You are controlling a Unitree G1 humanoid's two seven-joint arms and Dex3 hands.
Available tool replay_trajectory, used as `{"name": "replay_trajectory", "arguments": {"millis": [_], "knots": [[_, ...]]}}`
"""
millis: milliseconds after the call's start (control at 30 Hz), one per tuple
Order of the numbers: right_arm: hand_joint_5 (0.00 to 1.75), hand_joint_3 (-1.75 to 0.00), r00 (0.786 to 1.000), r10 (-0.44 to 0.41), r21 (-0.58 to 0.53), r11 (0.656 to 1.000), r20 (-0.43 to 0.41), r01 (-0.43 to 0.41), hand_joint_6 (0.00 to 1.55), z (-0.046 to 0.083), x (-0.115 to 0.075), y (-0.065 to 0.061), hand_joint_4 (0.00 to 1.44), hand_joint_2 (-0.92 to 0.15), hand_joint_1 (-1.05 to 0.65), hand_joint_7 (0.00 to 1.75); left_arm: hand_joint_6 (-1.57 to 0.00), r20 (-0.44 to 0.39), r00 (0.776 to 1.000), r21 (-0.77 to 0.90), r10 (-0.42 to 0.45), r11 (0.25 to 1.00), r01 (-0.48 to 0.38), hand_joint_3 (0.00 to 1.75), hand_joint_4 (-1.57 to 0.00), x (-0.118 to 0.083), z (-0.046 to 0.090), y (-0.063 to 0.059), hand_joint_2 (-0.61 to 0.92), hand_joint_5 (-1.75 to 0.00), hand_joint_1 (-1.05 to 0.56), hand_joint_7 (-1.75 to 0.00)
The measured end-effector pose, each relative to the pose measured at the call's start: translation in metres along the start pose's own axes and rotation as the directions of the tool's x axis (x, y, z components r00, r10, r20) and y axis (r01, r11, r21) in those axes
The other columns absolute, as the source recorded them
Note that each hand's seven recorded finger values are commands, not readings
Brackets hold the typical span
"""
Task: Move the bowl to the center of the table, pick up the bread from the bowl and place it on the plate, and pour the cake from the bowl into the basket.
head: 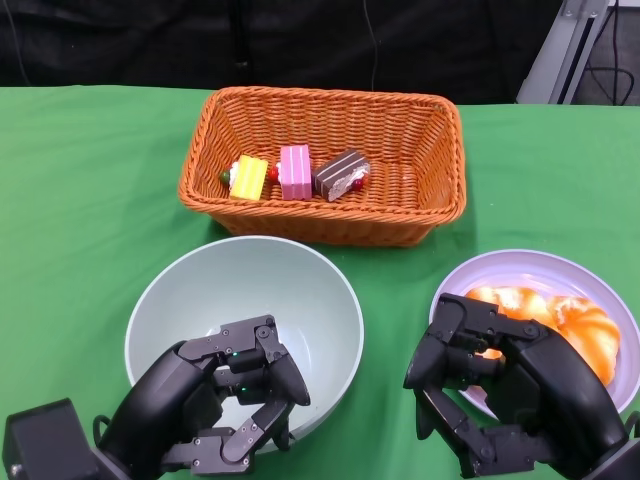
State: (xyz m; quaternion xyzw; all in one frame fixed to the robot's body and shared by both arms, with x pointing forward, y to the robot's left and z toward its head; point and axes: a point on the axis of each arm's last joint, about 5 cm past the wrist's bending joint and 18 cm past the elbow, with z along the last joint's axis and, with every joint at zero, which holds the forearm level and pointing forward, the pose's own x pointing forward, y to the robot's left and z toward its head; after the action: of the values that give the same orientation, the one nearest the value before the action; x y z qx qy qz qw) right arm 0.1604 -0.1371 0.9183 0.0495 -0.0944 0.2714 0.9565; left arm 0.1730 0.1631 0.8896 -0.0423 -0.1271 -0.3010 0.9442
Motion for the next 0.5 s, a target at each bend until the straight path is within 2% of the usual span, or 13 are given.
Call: {"name": "replay_trajectory", "arguments": {"millis": [500], "knots": [[1.60, -1.11, 1.000, 0.027, -0.001, 1.000, -0.010, -0.027, 0.67, 0.0036, 0.0011, 0.0045, 0.73, -0.50, -0.12, 1.36, -0.58, 0.016, 1.000, 0.005, -0.022, 1.000, 0.022, 0.94, -0.68, 0.0011, 0.0047, -0.0015, 0.71, -1.75, -0.20, -1.55]]}}
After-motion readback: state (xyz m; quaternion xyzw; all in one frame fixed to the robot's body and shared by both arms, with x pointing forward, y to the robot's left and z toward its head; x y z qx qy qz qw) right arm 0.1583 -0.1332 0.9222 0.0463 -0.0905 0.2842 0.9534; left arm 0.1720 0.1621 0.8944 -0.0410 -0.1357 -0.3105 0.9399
